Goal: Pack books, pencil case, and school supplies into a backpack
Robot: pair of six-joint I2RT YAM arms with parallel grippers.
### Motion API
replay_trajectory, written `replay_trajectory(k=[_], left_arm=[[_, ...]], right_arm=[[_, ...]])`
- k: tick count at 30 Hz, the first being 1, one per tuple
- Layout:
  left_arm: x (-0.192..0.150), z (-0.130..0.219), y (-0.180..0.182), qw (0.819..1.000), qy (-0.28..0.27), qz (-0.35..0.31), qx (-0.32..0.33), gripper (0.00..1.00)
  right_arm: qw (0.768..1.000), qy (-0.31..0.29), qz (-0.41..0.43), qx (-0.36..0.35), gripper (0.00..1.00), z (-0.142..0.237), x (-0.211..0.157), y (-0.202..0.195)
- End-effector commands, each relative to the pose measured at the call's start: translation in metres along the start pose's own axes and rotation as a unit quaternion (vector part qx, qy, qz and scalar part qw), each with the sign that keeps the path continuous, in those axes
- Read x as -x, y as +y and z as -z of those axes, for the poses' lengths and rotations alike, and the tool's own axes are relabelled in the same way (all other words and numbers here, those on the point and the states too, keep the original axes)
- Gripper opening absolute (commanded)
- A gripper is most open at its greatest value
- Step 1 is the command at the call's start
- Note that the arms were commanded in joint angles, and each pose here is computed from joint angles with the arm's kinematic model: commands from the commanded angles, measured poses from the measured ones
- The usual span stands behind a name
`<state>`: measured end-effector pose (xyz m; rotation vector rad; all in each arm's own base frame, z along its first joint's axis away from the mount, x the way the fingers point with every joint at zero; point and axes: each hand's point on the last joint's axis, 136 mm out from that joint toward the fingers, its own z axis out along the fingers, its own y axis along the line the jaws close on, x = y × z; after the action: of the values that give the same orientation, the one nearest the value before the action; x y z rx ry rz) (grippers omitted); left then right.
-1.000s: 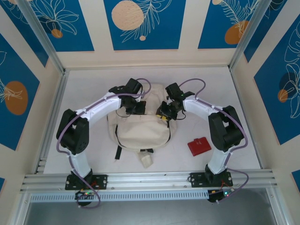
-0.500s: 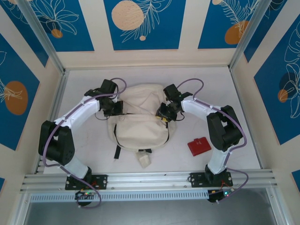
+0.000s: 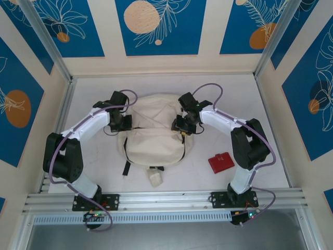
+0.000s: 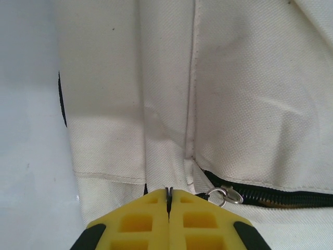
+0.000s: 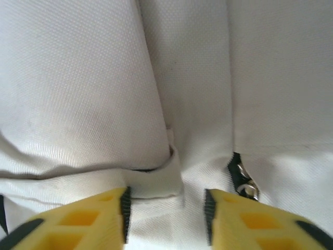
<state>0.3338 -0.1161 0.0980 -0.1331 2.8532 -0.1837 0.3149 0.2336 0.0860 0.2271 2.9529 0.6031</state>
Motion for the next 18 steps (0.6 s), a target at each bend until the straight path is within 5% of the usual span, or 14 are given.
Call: replay_trajectory(k=[1,8,18], left_arm=[[0.002,0.01,0.011,1.0,0.011,0.013,0.02,0.12],[0.022,0.062,-0.015,0.998,-0.038,0.01,-0.048,0.59],[0.031,0.097,-0.016,0.992,-0.104,0.003,-0.068,0.86]], right_arm=[[0.999,-0.041,0.018,-0.009,0.52,0.041,-0.003,-0.006],[0.989,-0.082,-0.085,-0.088,0.63,0.072,-0.018,-0.087],[0.95,-0.049,-0.28,-0.128,0.72,0.058,-0.086,-0.191]])
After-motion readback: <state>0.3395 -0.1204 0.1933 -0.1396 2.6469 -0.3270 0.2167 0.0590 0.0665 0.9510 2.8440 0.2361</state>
